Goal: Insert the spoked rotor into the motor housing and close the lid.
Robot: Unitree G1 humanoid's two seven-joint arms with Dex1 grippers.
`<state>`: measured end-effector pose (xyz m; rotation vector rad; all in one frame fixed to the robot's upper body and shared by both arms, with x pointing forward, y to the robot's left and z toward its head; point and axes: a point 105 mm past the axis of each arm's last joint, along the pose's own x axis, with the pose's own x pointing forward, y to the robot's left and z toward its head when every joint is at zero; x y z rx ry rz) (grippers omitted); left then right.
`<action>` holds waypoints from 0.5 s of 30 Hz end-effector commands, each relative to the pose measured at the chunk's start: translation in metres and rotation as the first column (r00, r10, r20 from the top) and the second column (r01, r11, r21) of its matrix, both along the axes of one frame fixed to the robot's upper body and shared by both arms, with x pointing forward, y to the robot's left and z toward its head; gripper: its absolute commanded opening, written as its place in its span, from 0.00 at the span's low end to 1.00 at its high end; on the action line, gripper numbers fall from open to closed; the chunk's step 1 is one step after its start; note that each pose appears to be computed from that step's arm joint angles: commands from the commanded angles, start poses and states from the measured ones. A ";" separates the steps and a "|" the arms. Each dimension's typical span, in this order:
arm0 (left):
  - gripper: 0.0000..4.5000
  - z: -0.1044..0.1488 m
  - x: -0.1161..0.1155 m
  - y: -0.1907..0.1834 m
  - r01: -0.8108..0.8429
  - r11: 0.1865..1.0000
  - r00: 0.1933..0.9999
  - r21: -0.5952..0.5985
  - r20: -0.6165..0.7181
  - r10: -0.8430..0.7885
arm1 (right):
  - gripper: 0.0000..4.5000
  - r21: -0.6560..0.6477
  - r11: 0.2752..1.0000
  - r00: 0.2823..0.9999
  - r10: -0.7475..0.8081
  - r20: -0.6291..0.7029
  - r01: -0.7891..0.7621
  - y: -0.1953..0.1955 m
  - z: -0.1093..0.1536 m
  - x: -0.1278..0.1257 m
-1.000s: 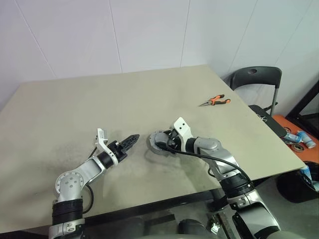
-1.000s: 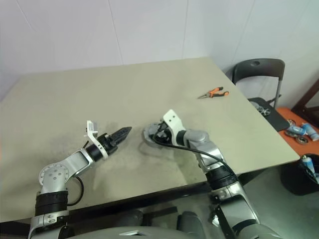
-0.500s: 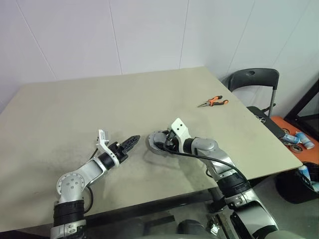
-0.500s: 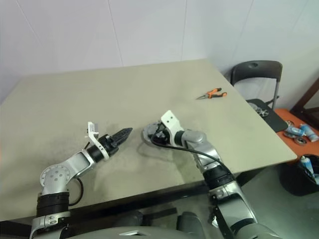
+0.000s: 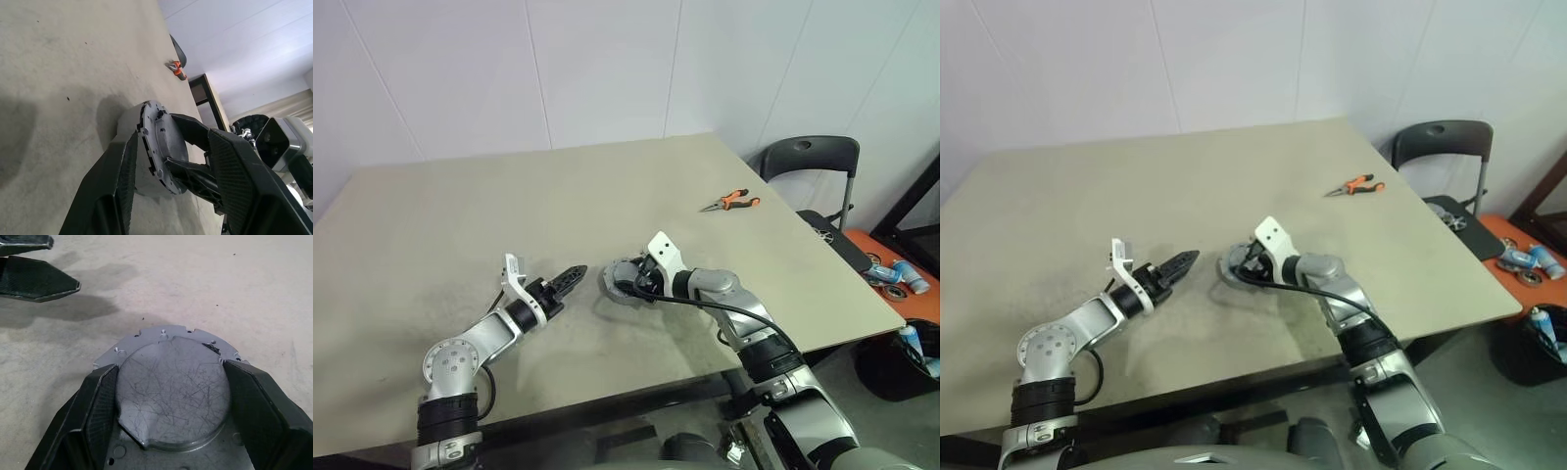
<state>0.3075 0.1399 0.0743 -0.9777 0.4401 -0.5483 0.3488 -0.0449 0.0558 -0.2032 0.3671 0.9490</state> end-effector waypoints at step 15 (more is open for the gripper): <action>0.54 0.021 0.000 -0.005 0.002 1.000 0.998 -0.013 0.065 -0.001 | 0.68 -0.170 0.985 0.998 -0.037 -0.057 0.027 -0.001 -0.036 -0.006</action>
